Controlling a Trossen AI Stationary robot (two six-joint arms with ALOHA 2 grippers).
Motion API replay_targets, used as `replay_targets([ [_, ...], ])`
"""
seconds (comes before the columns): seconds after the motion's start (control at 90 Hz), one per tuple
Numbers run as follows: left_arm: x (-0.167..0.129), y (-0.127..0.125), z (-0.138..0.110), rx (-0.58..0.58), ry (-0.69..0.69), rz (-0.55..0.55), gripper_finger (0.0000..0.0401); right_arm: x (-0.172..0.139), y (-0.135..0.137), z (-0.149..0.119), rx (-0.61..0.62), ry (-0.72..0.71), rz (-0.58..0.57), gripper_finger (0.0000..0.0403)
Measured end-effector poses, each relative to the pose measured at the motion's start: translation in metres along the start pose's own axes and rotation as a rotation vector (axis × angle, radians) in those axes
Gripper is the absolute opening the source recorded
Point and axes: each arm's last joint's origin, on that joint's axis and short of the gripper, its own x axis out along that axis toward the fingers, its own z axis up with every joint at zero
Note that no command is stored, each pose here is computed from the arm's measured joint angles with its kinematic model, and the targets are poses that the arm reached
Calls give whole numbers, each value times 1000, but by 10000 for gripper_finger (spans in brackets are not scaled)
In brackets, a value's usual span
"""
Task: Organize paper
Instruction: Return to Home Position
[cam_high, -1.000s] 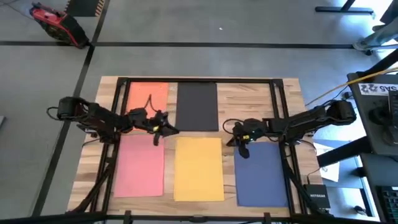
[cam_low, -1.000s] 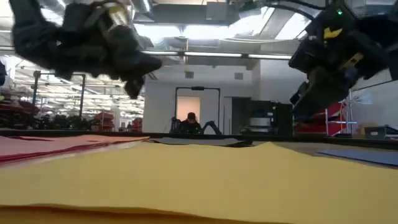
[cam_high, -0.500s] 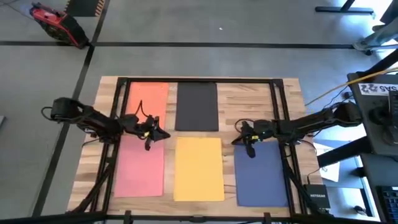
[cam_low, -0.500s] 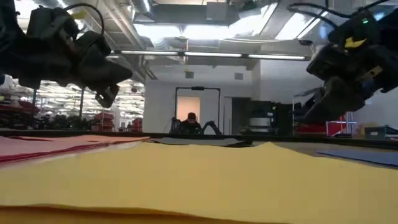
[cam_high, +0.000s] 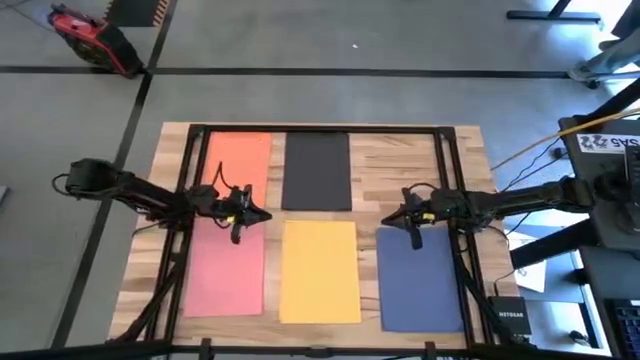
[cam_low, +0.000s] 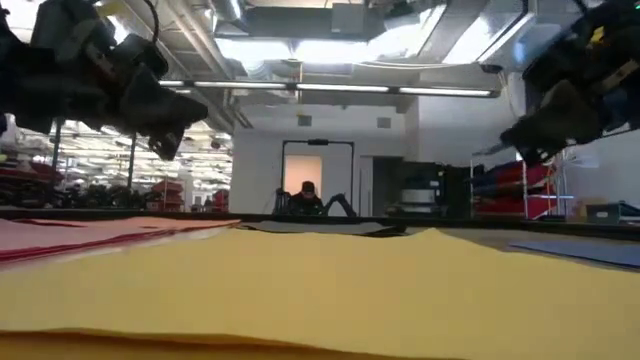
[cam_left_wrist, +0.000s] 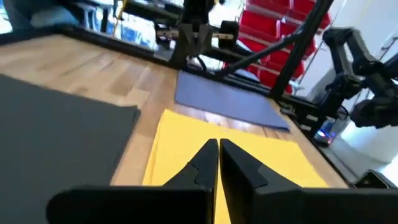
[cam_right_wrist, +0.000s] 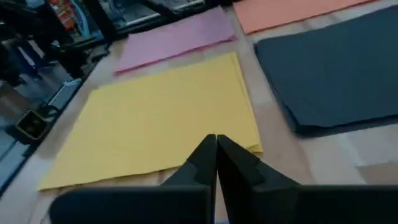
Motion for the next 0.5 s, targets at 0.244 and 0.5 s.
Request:
replay_targets([
  [0.244, -3, 1, 0, -17, 27, 35, 0, -26, 3, 4, 15, -112, -3, 0],
  [0.5, -8, -2, -4, -20, 105, -27, 0, -45, 2, 2, -7, -174, -44, 0],
])
